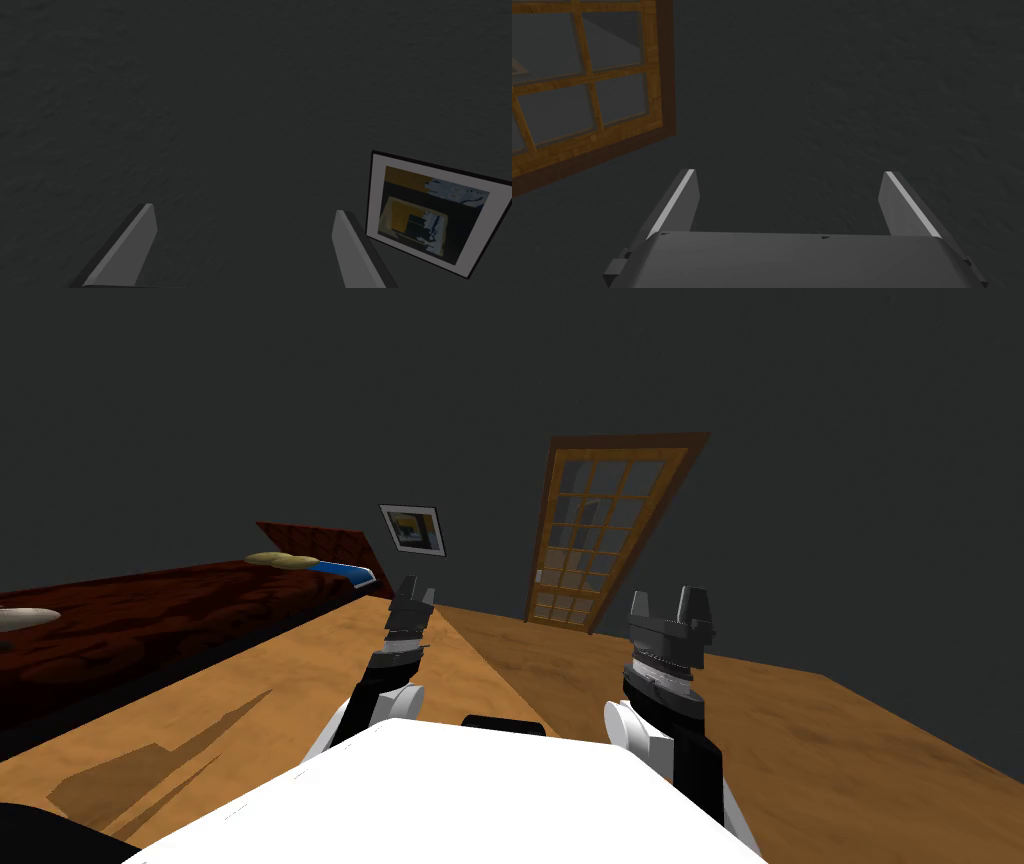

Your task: Pull the door open

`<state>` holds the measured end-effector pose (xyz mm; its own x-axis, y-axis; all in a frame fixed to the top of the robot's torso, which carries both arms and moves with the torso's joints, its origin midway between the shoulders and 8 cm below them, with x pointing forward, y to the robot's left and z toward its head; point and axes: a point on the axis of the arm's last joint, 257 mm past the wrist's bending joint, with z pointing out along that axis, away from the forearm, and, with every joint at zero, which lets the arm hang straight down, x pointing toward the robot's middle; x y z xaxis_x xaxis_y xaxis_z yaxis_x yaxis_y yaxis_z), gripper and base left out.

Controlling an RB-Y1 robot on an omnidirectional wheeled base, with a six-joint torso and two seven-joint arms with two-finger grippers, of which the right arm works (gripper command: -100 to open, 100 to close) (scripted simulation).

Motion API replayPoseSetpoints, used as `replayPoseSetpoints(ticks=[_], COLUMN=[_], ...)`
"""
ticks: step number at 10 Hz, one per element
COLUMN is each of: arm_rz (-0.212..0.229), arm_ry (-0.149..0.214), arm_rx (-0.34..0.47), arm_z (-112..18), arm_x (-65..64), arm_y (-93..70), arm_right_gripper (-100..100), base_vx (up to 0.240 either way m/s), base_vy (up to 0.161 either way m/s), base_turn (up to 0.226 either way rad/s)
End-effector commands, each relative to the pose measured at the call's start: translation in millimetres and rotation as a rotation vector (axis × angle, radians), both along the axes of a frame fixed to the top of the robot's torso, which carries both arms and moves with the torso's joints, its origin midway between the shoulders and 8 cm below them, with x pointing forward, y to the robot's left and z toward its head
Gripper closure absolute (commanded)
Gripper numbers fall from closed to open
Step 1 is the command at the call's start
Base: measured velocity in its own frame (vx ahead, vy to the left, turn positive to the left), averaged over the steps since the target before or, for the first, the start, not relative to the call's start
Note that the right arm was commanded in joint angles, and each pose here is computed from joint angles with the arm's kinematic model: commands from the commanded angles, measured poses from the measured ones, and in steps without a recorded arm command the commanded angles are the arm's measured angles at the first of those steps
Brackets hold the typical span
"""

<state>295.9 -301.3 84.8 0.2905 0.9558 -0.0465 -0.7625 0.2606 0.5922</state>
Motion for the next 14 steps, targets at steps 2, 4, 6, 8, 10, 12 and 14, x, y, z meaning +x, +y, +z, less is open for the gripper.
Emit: replayPoseSetpoints(ticks=[2, 4, 6, 8, 10, 12, 14], arm_rz=[-0.025, -0.046, -0.07, -0.103, -0.122, -0.151, -0.174], arm_ry=[0.034, 0.061, 0.089, 0.128, 0.151, 0.184, 0.209], arm_rx=[-0.04, -0.072, -0.105, -0.152, -0.179, -0.22, -0.251], arm_z=[-13.3, -24.2, -36.0, -53.0, -63.2, -78.7, -90.5], arm_x=[10.4, 18.6, 26.8, 38.0, 44.3, 53.4, 59.9], arm_y=[0.3, 0.1, -0.6, -1.9, -3.0, -4.9, -6.6], arm_right_gripper=[-100, -100, -100, -100, -100, -100, -100], base_vx=[0.115, 0.184, 0.155, 0.157, 0.121, 0.132, 0.106], base_vy=[0.001, 0.018, 0.028, 0.02, 0.009, 0.008, 0.013], base_turn=[-0.017, -0.013, -0.014, -0.019, -0.013, -0.019, -0.014])
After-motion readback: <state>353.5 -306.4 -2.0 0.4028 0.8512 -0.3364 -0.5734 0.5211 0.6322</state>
